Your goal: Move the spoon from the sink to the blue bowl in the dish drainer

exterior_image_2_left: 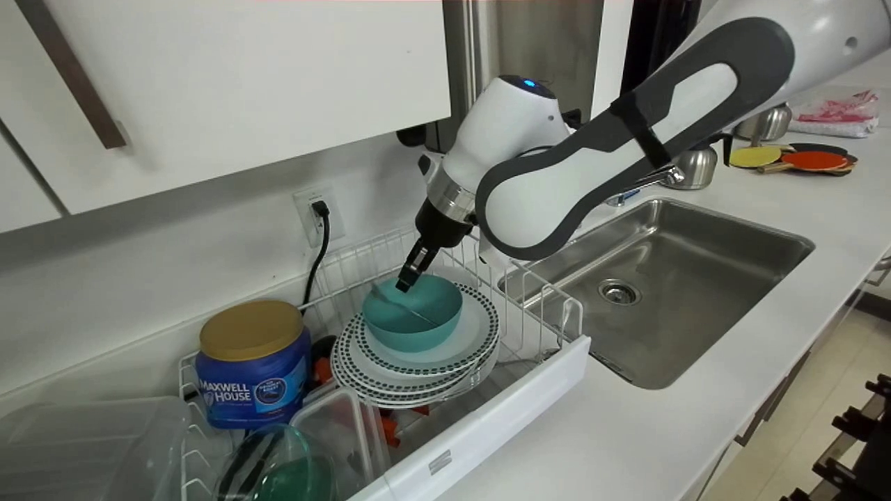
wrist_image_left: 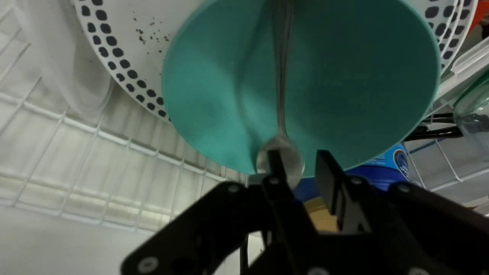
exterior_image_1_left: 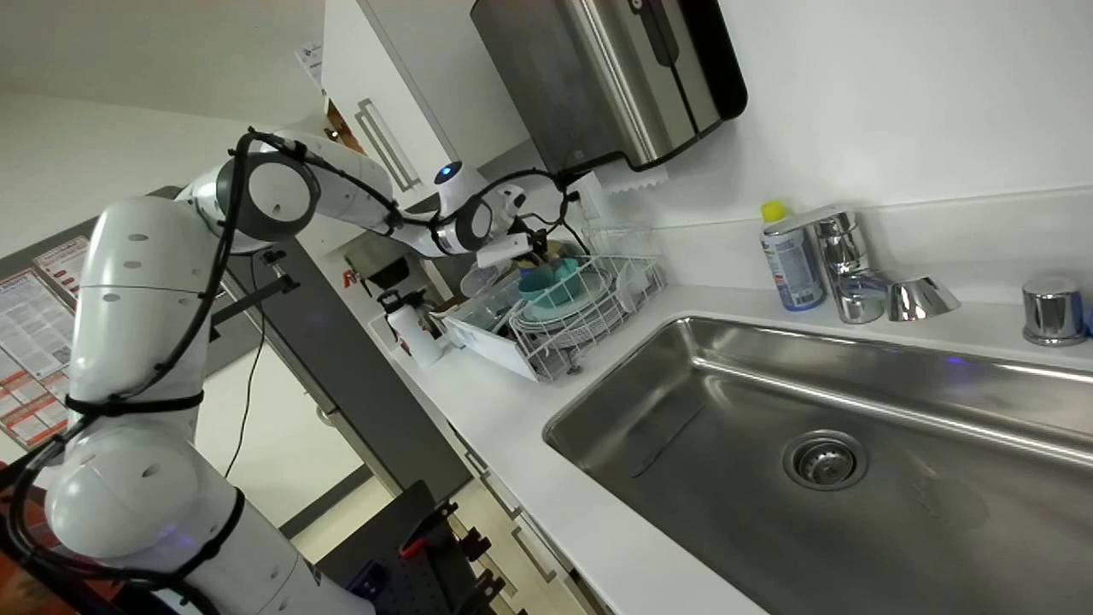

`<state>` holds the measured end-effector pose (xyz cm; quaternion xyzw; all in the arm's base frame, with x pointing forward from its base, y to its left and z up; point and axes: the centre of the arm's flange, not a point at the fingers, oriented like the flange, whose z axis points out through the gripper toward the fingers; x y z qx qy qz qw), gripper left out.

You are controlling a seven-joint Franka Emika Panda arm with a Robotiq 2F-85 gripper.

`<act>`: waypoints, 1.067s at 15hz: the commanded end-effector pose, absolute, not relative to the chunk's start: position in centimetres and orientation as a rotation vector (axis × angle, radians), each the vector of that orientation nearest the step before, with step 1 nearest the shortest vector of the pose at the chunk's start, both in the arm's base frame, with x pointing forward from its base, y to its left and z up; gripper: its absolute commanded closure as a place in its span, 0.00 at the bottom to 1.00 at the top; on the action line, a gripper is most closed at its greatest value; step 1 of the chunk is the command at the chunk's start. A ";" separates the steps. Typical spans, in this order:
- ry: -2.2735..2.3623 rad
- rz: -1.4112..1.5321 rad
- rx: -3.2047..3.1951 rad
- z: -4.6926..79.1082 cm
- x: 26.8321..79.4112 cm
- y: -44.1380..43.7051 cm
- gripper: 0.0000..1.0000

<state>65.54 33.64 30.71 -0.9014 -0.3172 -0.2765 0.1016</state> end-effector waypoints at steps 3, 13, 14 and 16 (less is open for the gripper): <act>-0.953 -0.844 -2.652 34.1 65.3 34.1 0.25; -0.849 -0.903 -2.677 36.2 64.3 30.0 0.00; -0.831 -0.902 -2.691 36.2 64.2 29.3 0.00; -0.811 -0.898 -2.705 36.3 63.9 28.0 0.00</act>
